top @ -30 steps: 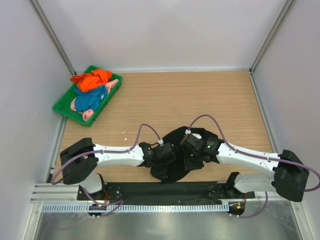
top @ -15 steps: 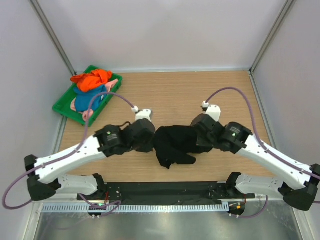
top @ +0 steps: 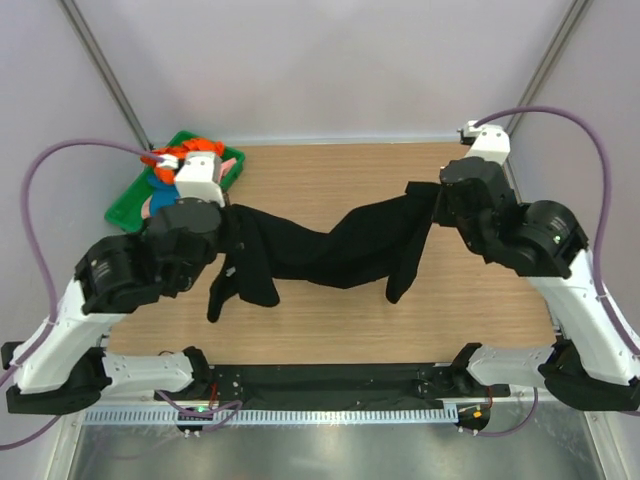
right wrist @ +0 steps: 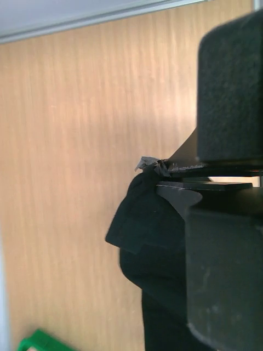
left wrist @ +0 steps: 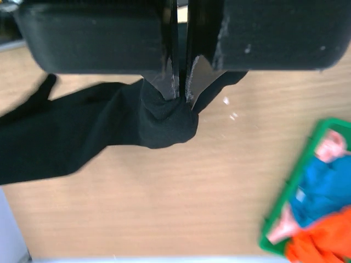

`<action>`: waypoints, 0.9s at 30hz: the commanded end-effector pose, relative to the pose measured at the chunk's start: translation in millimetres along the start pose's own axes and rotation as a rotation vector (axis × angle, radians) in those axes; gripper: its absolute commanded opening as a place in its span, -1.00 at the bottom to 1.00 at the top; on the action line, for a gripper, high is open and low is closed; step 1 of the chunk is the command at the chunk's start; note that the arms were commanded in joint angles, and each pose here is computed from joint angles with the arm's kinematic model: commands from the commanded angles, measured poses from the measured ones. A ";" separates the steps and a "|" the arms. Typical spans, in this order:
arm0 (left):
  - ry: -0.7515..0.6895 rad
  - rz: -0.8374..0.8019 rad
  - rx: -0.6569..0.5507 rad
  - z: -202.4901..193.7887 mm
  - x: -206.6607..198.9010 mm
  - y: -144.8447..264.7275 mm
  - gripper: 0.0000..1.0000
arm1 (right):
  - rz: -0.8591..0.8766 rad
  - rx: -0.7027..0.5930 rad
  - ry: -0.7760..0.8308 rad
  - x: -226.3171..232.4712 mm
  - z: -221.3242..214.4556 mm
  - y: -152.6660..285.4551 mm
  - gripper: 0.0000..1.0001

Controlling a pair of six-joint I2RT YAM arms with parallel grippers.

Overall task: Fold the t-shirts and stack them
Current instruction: Flatten the tshirt out

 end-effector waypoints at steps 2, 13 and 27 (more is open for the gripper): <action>0.063 0.038 -0.233 49.6 32.5 34.7 -0.99 | -0.052 -0.141 -0.015 -33.3 33.2 32.0 -0.97; 0.090 0.035 -0.236 30.6 73.6 54.2 -1.00 | -0.055 -0.124 -0.167 -69.5 -11.7 57.0 -0.97; 0.157 0.001 -0.287 40.7 78.5 64.5 -0.99 | -0.161 -0.226 -0.204 -99.1 9.6 79.0 -0.97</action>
Point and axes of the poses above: each gripper's point midway between its finger pads, its own y axis back along the fingers, its own x axis along the line the jaws close on, z = x × y, the point moved 7 cm from there along y, back along the fingers, and after that the axes turned 10 degrees about y, right-handed, at the moved point
